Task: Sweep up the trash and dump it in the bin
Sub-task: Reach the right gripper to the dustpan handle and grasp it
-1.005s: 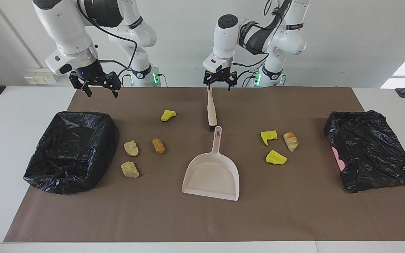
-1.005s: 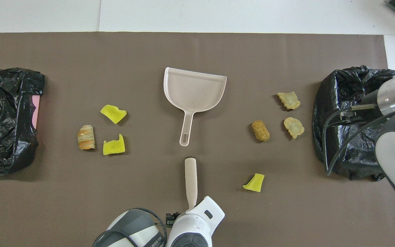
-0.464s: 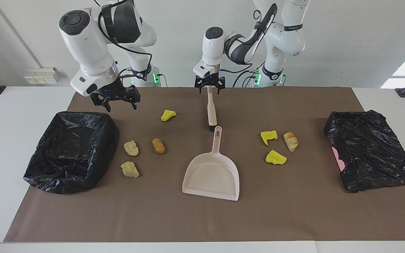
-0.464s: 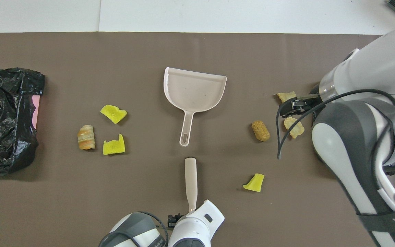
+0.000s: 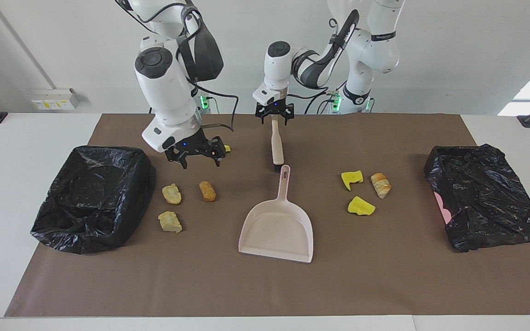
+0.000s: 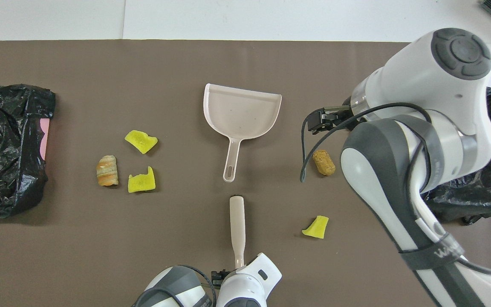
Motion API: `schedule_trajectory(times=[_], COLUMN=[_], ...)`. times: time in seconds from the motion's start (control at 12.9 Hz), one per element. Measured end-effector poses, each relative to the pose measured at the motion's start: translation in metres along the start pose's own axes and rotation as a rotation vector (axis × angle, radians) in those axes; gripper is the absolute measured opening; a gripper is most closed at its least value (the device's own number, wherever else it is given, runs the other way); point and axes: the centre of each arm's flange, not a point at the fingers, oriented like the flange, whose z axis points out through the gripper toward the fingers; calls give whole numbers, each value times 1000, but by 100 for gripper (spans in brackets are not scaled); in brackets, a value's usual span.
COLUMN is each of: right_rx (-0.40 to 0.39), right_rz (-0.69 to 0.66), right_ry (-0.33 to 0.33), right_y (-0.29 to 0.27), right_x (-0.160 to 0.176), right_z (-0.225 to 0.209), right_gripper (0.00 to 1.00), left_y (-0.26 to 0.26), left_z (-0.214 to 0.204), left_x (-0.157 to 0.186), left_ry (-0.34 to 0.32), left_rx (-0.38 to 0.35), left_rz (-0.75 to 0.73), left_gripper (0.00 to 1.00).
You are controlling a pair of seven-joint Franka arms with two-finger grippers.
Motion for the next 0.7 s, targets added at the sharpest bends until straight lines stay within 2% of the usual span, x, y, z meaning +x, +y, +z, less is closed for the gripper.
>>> schedule_trajectory(times=[0.23,0.39,0.46,0.62,0.7], right_rx=[23,42,54,78,79], right_rz=[1,45,62,60,70], right_ry=[-25,-14,-11,-17,-23], right_y=[-31,-52,-62,-82,-95], right_x=[-2,0,1,2,0], right_z=[24,39,47,67,78], right_gripper=[100,100,100,100,100], left_y=[1,1,2,3,2], left_z=[-2,-4,-6,-8,-9], left_x=[4,6,7,8,9], left_ry=[3,5,5,4,2], left_rx=[-4,-8,-8,-8,-5], left_rz=[-6,-8,-8,-6,3], left_gripper=[100,100,95,66,55])
